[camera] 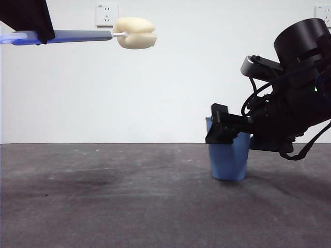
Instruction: Pick up the cup brush,pick up the cup,insert the brush into the cup,clean the cup,put the cup brush back,put the cup back to the fixed position on the table
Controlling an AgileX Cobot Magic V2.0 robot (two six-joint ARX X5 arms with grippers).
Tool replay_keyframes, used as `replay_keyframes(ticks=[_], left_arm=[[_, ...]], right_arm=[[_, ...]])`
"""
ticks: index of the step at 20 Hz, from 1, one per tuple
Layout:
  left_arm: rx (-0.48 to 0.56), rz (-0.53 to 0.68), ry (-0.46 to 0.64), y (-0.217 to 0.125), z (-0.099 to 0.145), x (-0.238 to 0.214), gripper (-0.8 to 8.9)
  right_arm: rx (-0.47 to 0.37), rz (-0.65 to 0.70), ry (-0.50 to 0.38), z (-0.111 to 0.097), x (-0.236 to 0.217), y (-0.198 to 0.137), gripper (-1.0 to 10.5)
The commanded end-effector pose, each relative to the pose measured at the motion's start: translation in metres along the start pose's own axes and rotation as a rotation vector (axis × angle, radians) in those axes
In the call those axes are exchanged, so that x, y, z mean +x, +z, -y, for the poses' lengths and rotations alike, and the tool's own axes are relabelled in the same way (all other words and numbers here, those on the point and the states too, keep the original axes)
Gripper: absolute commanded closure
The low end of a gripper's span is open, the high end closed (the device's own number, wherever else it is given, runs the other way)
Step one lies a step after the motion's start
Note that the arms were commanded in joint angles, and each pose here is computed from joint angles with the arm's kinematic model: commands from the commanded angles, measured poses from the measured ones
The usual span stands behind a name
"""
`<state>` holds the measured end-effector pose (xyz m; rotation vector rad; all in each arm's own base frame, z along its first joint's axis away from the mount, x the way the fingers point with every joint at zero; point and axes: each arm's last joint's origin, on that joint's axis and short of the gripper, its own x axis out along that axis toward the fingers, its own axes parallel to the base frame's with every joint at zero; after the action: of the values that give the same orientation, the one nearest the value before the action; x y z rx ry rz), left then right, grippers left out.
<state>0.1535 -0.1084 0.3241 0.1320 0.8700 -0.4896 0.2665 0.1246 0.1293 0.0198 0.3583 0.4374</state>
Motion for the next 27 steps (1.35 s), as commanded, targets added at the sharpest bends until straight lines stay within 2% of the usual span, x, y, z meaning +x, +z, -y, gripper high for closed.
replay_keyframes(ticks=[1, 3, 6, 9, 12, 14, 17, 21, 23, 25, 27], left_arm=[[0.004, 0.006, -0.004, 0.000, 0.001, 0.000, 8.22], [0.004, 0.007, -0.004, 0.000, 0.001, 0.000, 8.22], [0.008, 0.001, -0.004, -0.001, 0.001, 0.000, 8.22], [0.046, -0.029, 0.004, -0.004, 0.000, 0.000, 8.22], [0.122, -0.067, 0.006, -0.007, -0.001, 0.000, 8.22], [0.178, -0.083, 0.004, -0.009, -0.001, 0.000, 8.22], [0.255, -0.109, -0.001, -0.011, -0.001, -0.001, 8.22], [0.347, -0.194, -0.012, -0.018, -0.001, 0.000, 8.22], [0.396, -0.223, -0.031, -0.021, 0.002, 0.001, 8.22], [0.432, -0.239, -0.055, -0.023, 0.009, 0.002, 8.22], [0.475, -0.264, -0.082, -0.024, 0.018, 0.007, 8.22]], right_arm=[[-0.005, -0.006, -0.003, 0.001, 0.000, -0.004, 6.9], [-0.014, -0.007, 0.000, 0.001, 0.000, -0.004, 7.7], [-0.019, -0.005, 0.002, 0.001, 0.000, -0.004, 9.7], [-0.022, -0.007, 0.008, -0.002, -0.006, 0.004, 9.6], [-0.110, 0.004, 0.027, -0.011, -0.027, 0.026, 9.6], [-0.208, -0.045, 0.041, -0.019, -0.044, 0.041, 9.6], [-0.373, -0.221, 0.004, -0.028, -0.066, 0.057, 9.6], [-0.633, -0.413, -0.078, -0.038, -0.084, 0.071, 9.6], [-0.800, -0.490, -0.106, -0.044, -0.089, 0.074, 9.6], [-0.943, -0.519, -0.123, -0.052, -0.092, 0.074, 9.6], [-1.043, -0.526, -0.133, -0.061, -0.095, 0.074, 9.6]])
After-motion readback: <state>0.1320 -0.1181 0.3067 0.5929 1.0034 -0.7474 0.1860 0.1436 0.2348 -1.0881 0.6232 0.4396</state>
